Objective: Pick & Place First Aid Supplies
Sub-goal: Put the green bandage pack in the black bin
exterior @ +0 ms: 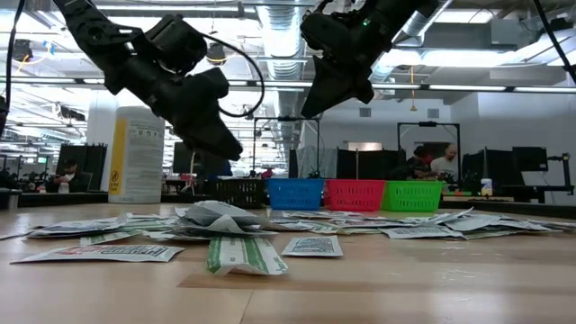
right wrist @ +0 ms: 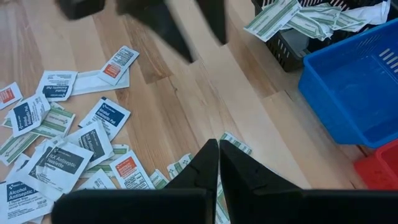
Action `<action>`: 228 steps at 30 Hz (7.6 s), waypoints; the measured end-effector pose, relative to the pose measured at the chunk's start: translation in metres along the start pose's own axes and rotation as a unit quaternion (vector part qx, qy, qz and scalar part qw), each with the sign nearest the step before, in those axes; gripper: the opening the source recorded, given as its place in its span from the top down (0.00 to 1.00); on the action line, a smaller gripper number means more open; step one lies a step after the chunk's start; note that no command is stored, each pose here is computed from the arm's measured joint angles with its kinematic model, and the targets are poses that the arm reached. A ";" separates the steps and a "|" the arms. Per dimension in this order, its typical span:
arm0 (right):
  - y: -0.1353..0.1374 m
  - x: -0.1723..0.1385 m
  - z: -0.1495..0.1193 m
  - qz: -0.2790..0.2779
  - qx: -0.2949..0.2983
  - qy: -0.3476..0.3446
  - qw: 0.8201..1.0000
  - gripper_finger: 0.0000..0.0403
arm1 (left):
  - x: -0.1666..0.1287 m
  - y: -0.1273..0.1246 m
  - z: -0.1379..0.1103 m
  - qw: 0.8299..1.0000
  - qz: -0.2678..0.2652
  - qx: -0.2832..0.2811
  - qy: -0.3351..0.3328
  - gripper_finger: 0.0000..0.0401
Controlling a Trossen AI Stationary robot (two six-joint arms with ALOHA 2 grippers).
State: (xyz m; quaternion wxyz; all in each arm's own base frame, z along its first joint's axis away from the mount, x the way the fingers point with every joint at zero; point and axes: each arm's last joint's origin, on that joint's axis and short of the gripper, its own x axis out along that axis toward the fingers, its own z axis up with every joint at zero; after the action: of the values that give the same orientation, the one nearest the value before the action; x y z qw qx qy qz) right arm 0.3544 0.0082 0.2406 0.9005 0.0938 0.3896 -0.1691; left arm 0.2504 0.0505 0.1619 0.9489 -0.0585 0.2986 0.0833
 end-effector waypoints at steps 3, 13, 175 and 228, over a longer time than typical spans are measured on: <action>0.000 0.000 0.000 0.000 0.000 0.000 1.000 0.98 | 0.000 -0.004 -0.002 0.998 0.043 0.040 0.008 0.53; 0.000 0.000 0.000 0.000 0.000 -0.001 1.000 0.98 | 0.017 0.005 -0.019 0.996 0.050 0.033 0.064 0.57; 0.054 0.046 -0.043 -0.014 -0.190 0.075 0.979 1.00 | -0.059 -0.051 0.027 0.953 -0.061 -0.281 -0.100 0.58; 0.078 0.014 0.018 -0.080 -0.278 -0.065 0.955 1.00 | -0.059 -0.055 0.022 0.914 -0.143 -0.379 -0.022 0.61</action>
State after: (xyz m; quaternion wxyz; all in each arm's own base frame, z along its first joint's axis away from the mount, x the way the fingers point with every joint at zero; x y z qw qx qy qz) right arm 0.4047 0.0719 0.2454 0.8978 -0.2027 0.3683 -0.1310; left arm 0.2256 -0.0071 0.2167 0.8637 -0.4537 0.2126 0.0550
